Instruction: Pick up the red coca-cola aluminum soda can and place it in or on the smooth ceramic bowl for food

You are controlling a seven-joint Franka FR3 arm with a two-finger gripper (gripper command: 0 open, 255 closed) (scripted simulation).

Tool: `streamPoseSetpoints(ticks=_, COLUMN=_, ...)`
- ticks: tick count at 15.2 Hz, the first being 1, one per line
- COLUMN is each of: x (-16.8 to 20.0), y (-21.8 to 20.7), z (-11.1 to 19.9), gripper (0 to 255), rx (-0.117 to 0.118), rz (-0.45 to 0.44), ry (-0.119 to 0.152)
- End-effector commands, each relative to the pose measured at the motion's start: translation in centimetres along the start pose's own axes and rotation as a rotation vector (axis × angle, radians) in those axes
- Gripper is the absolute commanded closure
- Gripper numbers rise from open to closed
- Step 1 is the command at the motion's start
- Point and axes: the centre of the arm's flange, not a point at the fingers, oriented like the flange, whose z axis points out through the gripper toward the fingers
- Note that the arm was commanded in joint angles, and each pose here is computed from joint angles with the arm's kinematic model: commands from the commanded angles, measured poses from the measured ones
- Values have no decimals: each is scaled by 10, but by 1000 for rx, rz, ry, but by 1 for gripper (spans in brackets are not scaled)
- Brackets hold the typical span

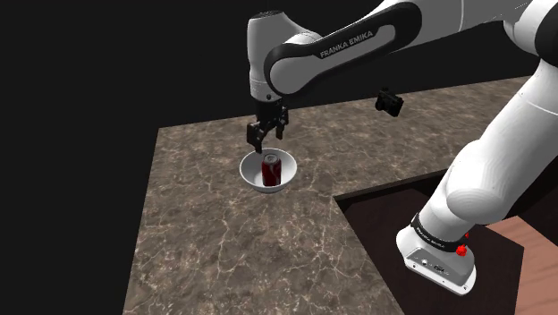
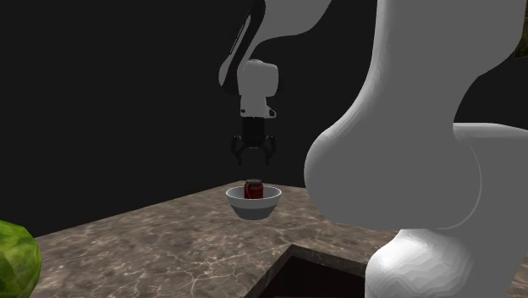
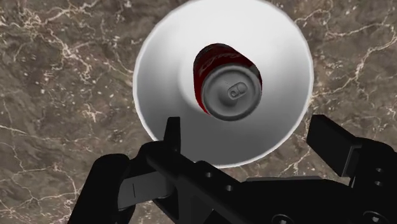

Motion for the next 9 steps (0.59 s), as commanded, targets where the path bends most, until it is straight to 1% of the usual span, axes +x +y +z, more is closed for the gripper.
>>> streamPoseSetpoints(ticks=1, x=0, y=0, z=-21, gripper=0, rx=0, rz=0, ry=0)
streamPoseSetpoints(ticks=3, x=0, y=0, z=-45, gripper=0, rx=0, rz=0, ry=0)
streamPoseSetpoints(ticks=9, x=0, y=0, z=-45, gripper=0, rx=0, rz=0, ry=0)
